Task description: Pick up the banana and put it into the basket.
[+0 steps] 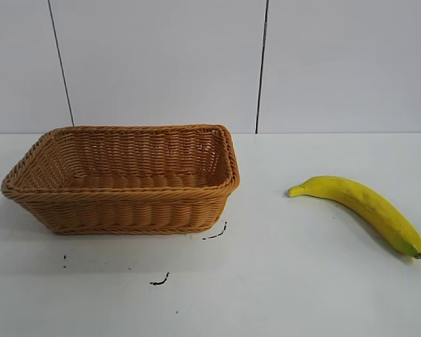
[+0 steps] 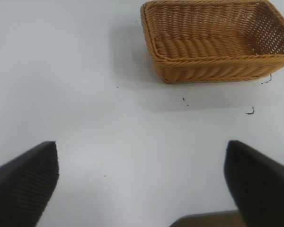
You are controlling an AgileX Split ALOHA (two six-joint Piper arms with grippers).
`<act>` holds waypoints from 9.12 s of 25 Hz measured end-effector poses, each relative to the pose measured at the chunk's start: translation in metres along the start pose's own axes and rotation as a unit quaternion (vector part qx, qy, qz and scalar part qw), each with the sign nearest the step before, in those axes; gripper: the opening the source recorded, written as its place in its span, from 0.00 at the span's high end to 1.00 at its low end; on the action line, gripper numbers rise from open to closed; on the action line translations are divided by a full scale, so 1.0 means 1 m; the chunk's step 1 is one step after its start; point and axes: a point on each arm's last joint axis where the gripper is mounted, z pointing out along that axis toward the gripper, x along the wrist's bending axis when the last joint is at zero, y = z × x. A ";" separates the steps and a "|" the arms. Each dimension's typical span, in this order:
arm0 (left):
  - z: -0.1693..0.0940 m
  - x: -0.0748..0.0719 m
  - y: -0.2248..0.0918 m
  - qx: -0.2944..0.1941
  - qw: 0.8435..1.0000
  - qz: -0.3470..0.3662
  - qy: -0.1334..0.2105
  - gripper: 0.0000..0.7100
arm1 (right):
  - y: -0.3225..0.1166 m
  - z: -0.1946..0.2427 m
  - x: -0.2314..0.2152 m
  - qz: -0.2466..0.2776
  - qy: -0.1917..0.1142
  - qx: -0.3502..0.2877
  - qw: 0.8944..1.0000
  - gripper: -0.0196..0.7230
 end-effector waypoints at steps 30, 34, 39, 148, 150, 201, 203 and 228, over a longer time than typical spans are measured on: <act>0.000 0.000 0.000 0.000 1.000 0.000 0.000 0.03 | 0.148 0.266 -0.021 -0.130 0.042 0.160 0.978 0.08; 0.000 0.000 0.000 0.000 1.000 0.000 0.000 0.03 | 0.141 0.285 -0.023 -0.127 0.041 0.167 0.977 0.08; 0.000 0.000 0.000 0.000 1.000 0.000 0.000 0.03 | 0.137 0.286 -0.022 -0.139 0.051 0.190 0.971 0.09; 0.000 0.000 0.000 0.000 1.000 0.000 0.000 0.03 | 0.201 0.265 0.198 -0.342 0.141 0.084 0.926 0.56; 0.000 0.000 0.000 0.000 1.000 0.000 0.000 0.03 | 0.198 0.268 0.219 -0.381 0.152 0.049 0.911 0.56; 0.000 0.000 0.000 0.000 1.000 0.000 0.000 0.03 | 0.190 0.302 0.288 -0.284 0.178 -0.109 0.936 0.04; 0.000 0.000 0.000 0.000 1.000 0.000 0.000 0.03 | 0.197 0.295 0.277 -0.215 0.171 -0.066 0.959 0.04; 0.000 0.000 0.000 0.000 1.000 0.000 0.000 0.03 | 0.238 0.311 -0.028 0.022 -0.061 0.202 0.977 0.04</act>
